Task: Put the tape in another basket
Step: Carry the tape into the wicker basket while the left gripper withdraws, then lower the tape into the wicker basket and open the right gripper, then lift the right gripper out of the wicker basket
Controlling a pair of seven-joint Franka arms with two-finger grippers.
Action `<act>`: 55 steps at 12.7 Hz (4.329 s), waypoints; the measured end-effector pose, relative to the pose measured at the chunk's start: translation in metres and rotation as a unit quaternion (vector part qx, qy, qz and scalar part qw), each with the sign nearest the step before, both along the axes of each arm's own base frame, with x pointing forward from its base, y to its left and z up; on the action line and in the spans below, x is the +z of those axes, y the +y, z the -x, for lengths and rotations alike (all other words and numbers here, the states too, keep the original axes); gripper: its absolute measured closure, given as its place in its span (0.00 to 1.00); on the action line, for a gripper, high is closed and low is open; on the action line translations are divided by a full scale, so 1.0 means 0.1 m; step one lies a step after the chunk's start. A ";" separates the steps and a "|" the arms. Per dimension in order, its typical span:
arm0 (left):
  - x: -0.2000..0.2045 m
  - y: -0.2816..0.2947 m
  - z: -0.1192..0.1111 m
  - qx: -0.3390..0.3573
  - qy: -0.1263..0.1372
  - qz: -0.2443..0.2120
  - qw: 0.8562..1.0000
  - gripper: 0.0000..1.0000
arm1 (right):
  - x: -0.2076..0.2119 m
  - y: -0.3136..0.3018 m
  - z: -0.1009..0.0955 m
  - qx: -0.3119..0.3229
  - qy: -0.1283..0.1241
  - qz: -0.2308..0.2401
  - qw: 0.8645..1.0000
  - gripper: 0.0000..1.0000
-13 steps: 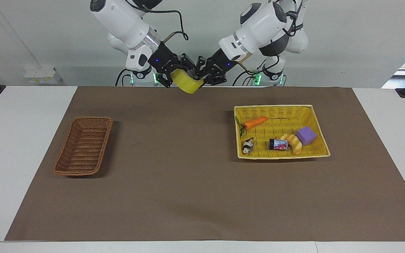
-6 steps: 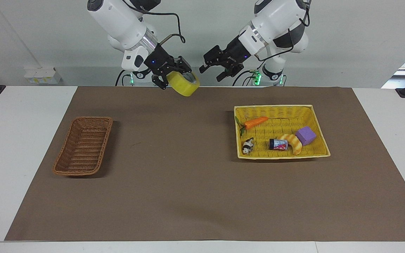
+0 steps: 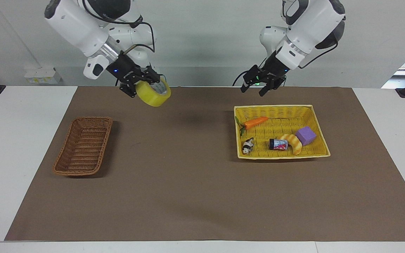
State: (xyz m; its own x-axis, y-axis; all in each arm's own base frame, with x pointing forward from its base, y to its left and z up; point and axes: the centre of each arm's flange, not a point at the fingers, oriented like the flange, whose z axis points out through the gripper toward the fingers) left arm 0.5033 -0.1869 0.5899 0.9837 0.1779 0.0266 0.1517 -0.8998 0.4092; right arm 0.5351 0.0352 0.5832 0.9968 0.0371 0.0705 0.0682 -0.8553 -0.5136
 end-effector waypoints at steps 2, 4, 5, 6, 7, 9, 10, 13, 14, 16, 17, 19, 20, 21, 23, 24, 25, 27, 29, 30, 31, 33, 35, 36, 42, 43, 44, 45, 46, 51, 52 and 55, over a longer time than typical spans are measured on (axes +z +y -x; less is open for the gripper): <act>-0.06 0.33 -0.10 -0.026 -0.026 -0.073 0.997 0.00 | -0.27 -0.66 -0.09 -0.008 -0.004 0.000 1.000 1.00; -0.08 0.71 -0.18 -0.037 -0.031 -0.102 0.994 0.00 | -0.62 -1.20 -0.18 -0.016 -0.005 -0.015 1.000 1.00; -0.09 0.91 -0.21 -0.047 -0.031 -0.108 0.993 0.00 | -0.80 -1.43 -0.23 -0.019 -0.011 -0.019 1.000 1.00; -0.10 1.13 -0.22 -0.055 -0.025 -0.113 0.992 0.00 | -0.99 -1.64 -0.30 -0.027 -0.019 -0.018 0.999 1.00; -0.10 1.31 -0.22 -0.067 -0.014 -0.123 0.990 0.00 | -1.15 -1.79 -0.36 -0.037 -0.025 -0.015 0.999 1.00; -0.03 1.50 -0.22 -0.104 0.009 -0.171 0.980 0.00 | -1.39 -1.95 -0.43 -0.052 -0.019 -0.013 0.998 1.00; 0.04 1.52 -0.25 -0.111 0.016 -0.188 0.976 0.00 | -1.48 -2.07 -0.42 -0.054 -0.016 -0.014 0.998 1.00; 0.08 1.53 -0.35 -0.109 0.016 -0.197 0.974 0.00 | -1.71 -2.45 -0.33 -0.054 -0.019 -0.016 0.998 1.00; 0.06 1.53 -0.36 -0.110 0.017 -0.197 0.974 0.00 | -1.82 -2.55 -0.30 -0.052 -0.017 -0.018 0.998 1.00; 0.06 1.53 -0.36 -0.109 0.018 -0.197 0.974 0.00 | -2.08 -2.62 -0.31 -0.050 -0.004 -0.023 0.998 1.00; 0.08 1.53 -0.36 -0.109 0.017 -0.197 0.974 0.00 | -2.20 -2.62 -0.33 -0.049 0.002 -0.025 0.998 1.00; 0.12 1.53 -0.36 -0.108 0.015 -0.197 0.974 0.00 | -2.30 -2.61 -0.35 -0.046 0.005 -0.026 0.999 1.00; 0.13 1.53 -0.36 -0.108 0.014 -0.197 0.974 0.00 | -2.33 -2.63 -0.34 -0.043 0.004 -0.026 0.999 1.00; 0.13 1.53 -0.36 -0.108 0.014 -0.197 0.974 0.00 | -2.36 -2.65 -0.34 -0.040 0.002 -0.025 0.999 1.00; 0.13 1.53 -0.36 -0.108 0.014 -0.197 0.974 0.00 | -2.46 -2.68 -0.35 -0.042 0.001 -0.021 0.999 1.00; 0.13 1.53 -0.35 -0.108 0.015 -0.197 0.974 0.00 | -2.51 -2.68 -0.35 -0.042 0.004 -0.022 0.999 1.00; 0.13 1.53 -0.35 -0.108 0.015 -0.197 0.974 0.00 | -2.55 -2.68 -0.35 -0.042 0.007 -0.023 0.999 1.00; 0.13 1.53 -0.35 -0.108 0.015 -0.197 0.974 0.00 | -2.58 -2.68 -0.35 -0.041 0.009 -0.022 0.999 0.92; 0.13 1.53 -0.35 -0.108 0.015 -0.197 0.974 0.00 | -2.59 -2.66 -0.35 -0.038 0.010 -0.020 0.999 0.67; 0.13 1.53 -0.35 -0.108 0.015 -0.197 0.974 0.00 | -2.59 -2.66 -0.35 -0.038 0.010 -0.020 0.999 0.57; 0.13 1.53 -0.35 -0.108 0.015 -0.197 0.974 0.00 | -2.58 -2.66 -0.35 -0.038 0.009 -0.020 0.999 0.42; 0.13 1.53 -0.35 -0.108 0.015 -0.197 0.974 0.00 | -2.57 -2.68 -0.36 -0.039 0.005 -0.017 0.999 0.21; 0.13 1.53 -0.35 -0.108 0.015 -0.197 0.974 0.00 | -2.51 -2.70 -0.40 -0.041 -0.003 -0.012 0.999 0.00; 0.13 1.53 -0.35 -0.108 0.016 -0.197 0.974 0.00 | -2.44 -2.73 -0.44 -0.042 -0.012 -0.008 0.999 0.00; 0.13 1.53 -0.35 -0.108 0.016 -0.197 0.974 0.00 | -1.68 -2.25 -0.98 -0.006 -0.081 0.147 0.986 0.00; 0.13 1.53 -0.35 -0.108 0.016 -0.197 0.974 0.00 | -1.53 -2.04 -1.02 -0.003 -0.072 0.183 0.980 0.00; 0.13 1.53 -0.35 -0.108 0.016 -0.197 0.974 0.00 | -1.37 -1.82 -1.05 -0.007 -0.065 0.219 0.974 0.00; 0.13 1.53 -0.35 -0.108 0.016 -0.197 0.974 0.00 | -1.21 -1.58 -1.06 -0.019 -0.063 0.245 0.967 0.00; 0.13 1.53 -0.35 -0.108 0.016 -0.197 0.974 0.00 | -1.06 -1.35 -1.05 -0.031 -0.061 0.255 0.965 0.00; 0.13 1.53 -0.35 -0.108 0.016 -0.197 0.974 0.00 | -0.36 -0.46 -0.66 -0.090 0.000 0.240 0.966 0.00; 0.13 1.53 -0.35 -0.108 0.016 -0.197 0.974 0.00 | -0.23 -0.28 -0.56 -0.100 0.006 0.239 0.966 0.00; 0.13 1.53 -0.35 -0.108 0.016 -0.197 0.974 0.00 | 0.13 0.09 -0.28 -0.110 0.013 0.247 0.963 0.00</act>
